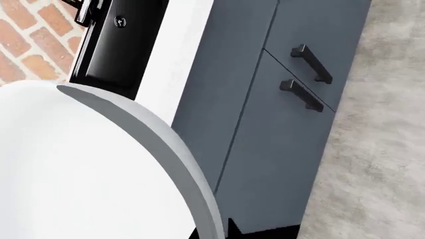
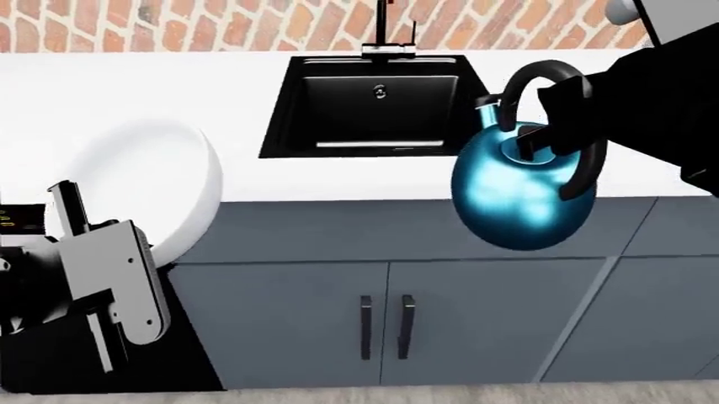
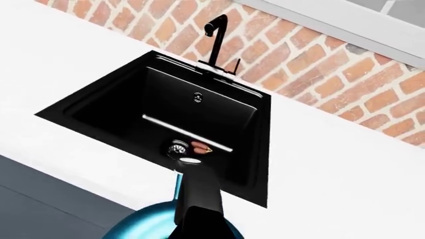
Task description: Pick the kettle non electric and bowl and place them in the sink. Then turn on the water.
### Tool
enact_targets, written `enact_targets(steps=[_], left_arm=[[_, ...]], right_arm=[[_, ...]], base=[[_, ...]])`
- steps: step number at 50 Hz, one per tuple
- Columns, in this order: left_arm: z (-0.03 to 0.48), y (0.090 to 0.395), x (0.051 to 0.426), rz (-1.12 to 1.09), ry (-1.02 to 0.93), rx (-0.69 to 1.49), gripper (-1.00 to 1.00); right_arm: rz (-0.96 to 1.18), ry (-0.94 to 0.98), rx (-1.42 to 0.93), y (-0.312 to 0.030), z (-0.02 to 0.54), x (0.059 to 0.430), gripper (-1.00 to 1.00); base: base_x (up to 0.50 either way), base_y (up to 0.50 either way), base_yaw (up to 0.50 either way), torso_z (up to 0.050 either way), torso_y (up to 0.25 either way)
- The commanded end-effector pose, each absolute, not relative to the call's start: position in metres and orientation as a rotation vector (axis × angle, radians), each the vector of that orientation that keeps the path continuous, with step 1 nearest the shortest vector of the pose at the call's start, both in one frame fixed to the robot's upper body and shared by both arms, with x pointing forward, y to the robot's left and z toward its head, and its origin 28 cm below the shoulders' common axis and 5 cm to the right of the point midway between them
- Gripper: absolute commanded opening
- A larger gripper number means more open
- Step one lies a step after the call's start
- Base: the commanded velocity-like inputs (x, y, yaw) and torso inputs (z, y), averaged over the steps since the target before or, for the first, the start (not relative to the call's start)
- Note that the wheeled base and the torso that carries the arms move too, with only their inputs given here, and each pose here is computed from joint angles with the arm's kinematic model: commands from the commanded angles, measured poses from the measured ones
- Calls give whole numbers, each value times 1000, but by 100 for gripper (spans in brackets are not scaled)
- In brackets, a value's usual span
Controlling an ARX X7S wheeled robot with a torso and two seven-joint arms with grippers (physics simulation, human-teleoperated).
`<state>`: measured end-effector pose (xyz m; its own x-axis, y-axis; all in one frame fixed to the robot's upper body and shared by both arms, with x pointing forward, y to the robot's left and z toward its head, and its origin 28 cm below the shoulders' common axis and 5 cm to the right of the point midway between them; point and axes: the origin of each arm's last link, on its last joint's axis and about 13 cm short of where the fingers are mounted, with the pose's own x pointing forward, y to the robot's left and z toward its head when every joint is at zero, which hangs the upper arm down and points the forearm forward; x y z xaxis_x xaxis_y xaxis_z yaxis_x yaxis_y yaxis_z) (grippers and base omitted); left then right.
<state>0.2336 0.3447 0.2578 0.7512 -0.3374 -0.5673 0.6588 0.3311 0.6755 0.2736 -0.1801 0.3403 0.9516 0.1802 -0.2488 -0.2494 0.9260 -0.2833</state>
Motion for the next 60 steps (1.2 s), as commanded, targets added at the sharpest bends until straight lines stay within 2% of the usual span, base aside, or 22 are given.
enact_targets(steps=[1,5,18,60], left_arm=[[269,345,235,-626,295,1071,-100],[268,345,235,-627,296,1070,-100],[269,344,235,-627,296,1073,-100],[270,346,234,-621,296,1072,-100]], right_arm=[[175,165,-327,-184,350,273,-100],[175,164,-327,-184,349,274,-100],[171,155,-331,-185,349,273,-100],[178,154,-334,-183,350,273,-100]], base=[[-339,417,0,0,0],[-341,408,0,0,3],[-50,8,0,1,2],[-483,10,0,0,3]])
